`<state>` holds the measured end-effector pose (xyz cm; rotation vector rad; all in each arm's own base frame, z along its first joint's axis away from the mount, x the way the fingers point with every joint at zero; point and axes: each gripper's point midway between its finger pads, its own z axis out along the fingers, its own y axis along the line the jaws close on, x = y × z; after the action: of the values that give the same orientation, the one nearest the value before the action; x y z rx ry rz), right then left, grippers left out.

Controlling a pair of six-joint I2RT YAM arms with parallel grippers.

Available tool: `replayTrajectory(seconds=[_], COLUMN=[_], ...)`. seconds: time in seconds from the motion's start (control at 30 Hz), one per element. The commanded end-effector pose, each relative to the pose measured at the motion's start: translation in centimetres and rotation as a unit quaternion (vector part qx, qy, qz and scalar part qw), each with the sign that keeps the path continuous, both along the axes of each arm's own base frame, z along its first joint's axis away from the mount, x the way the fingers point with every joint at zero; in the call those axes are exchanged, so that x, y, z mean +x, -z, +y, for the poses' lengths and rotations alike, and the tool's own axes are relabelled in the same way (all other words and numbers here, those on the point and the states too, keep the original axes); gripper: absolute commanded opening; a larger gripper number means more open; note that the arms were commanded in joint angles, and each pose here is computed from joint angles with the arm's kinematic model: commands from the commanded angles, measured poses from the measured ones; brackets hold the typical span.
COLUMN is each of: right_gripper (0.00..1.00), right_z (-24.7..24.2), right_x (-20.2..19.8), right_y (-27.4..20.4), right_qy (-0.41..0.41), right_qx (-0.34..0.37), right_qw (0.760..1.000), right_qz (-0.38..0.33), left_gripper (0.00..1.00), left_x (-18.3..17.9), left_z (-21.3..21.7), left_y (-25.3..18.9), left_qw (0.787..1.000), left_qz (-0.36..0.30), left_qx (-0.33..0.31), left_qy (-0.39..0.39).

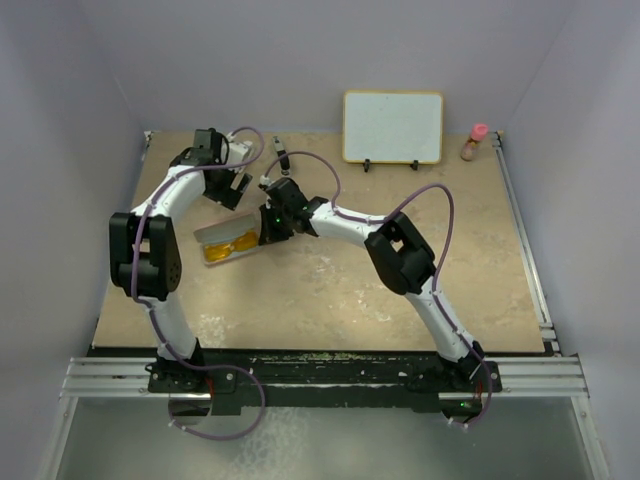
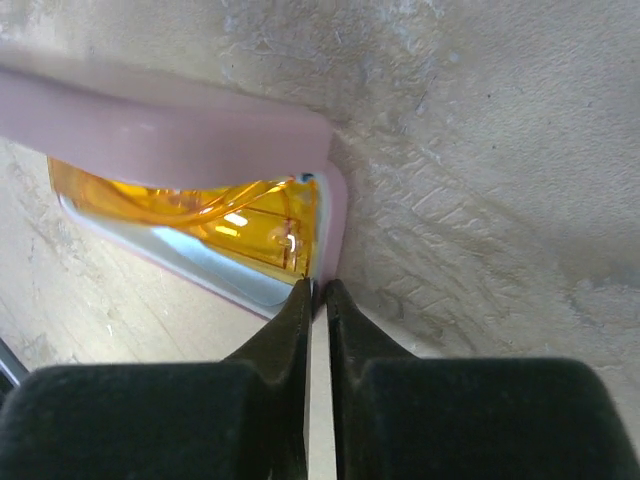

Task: Organize the sunglasses
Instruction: Close the sunglasses case at the center of the board.

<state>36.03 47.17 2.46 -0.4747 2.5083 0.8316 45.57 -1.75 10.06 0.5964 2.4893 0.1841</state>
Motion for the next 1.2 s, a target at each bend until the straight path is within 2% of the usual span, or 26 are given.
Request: replayTrajectory(seconds=[0.0,0.4,0.57,0.67,0.7,0.77,0.87,0.9,1.17], right_gripper=[0.01,0.00,0.00,0.00,0.00,0.00,0.00,0.00,0.00], right_z=[0.1,-0.6,-0.9,-0.9,-0.9,-1.0,-1.2,-1.3,-1.5], right_x=[-0.1,-0.3,-0.4,-0.5,-0.5,-0.7,-0.8,-0.8,-1.1], right_y=[0.9,1.9,2.1,2.3,2.4,2.6,2.9,3.0,3.5], right_qy=[-0.009,0.000,0.004,0.004,0.004,0.006,0.009,0.011,0.021], right_qx=[-0.013,-0.035,-0.038,-0.037,-0.036,-0.038,-0.041,-0.042,-0.042], right_qw=[1.000,0.999,0.999,0.999,0.999,0.999,0.999,0.999,0.998], right_qz=[-0.001,0.010,0.008,0.011,0.012,0.015,0.019,0.020,0.030], left_gripper=[0.98,0.98,0.95,0.80,0.71,0.42,0.11,0.04,0.04], left_x=[0.0,-0.8,-1.9,-2.2,-2.3,-2.4,-2.9,-3.1,-5.0], left_z=[-0.9,-1.2,-1.9,-2.0,-2.0,-1.9,-1.8,-1.8,-2.0], left_y=[0.0,-0.4,-0.9,-0.9,-0.8,-0.8,-0.7,-0.6,-0.3], left_qw=[1.000,0.999,0.996,0.996,0.996,0.996,0.996,0.996,0.994], left_qz=[0.002,0.009,0.024,0.033,0.036,0.038,0.044,0.047,0.069], left_qx=[-0.024,-0.034,-0.080,-0.085,-0.084,-0.083,-0.080,-0.079,-0.080], left_qy=[-0.001,0.001,0.014,0.016,0.016,0.015,0.016,0.017,0.034])
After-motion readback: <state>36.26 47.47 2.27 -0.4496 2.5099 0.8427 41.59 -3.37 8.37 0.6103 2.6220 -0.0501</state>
